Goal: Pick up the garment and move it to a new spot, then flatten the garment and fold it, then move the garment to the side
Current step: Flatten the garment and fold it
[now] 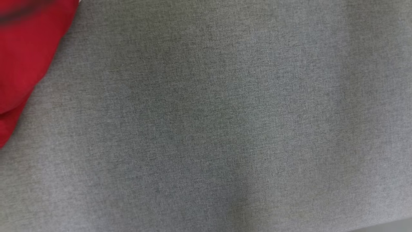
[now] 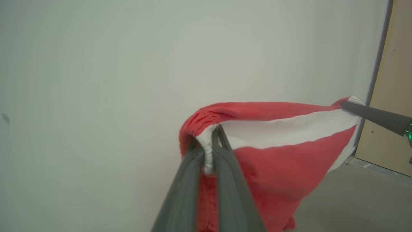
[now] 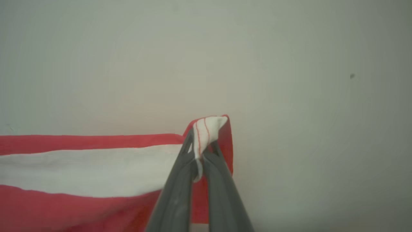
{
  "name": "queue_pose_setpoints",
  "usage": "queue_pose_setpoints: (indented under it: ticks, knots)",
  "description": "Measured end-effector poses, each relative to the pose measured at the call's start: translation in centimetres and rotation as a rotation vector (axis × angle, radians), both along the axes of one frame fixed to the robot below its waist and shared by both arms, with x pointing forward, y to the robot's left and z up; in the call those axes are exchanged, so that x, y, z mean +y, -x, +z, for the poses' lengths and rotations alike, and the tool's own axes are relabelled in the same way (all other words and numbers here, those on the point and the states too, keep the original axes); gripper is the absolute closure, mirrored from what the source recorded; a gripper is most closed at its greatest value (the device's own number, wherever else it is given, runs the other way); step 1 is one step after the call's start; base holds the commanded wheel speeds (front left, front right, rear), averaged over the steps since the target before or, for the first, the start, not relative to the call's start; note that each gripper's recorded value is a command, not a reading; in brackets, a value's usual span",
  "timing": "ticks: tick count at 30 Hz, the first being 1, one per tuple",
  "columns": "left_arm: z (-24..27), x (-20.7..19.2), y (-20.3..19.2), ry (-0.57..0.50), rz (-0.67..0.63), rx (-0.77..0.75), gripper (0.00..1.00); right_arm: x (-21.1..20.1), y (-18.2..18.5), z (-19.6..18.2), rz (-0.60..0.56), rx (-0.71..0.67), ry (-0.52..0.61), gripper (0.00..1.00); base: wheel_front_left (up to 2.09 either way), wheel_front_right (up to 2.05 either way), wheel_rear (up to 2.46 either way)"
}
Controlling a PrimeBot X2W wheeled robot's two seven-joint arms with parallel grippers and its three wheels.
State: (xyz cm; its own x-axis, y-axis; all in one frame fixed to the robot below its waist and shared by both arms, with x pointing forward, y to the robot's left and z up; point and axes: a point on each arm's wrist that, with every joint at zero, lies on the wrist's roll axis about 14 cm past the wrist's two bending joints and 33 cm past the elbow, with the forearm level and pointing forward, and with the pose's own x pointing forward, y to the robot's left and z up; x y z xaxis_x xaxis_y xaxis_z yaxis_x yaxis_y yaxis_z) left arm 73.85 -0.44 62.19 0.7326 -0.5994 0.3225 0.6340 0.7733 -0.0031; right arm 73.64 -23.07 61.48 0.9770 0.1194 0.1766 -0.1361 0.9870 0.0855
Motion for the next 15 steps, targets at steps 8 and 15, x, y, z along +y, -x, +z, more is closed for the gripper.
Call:
queue_pose_setpoints:
  ticks: [8, 15]
  knots:
    - [-5.2, 0.3, 4.6, 0.005, -0.044, 0.109, 1.00, -1.1, 5.3, -6.0, 0.015, 0.090, -0.077, 1.00, 0.00, 0.00, 0.00]
    - [-8.1, 1.3, 11.2, 0.043, -0.050, 0.185, 1.00, -1.6, 13.0, -10.7, 0.037, 0.199, -0.128, 1.00, 0.00, 0.00, 0.00]
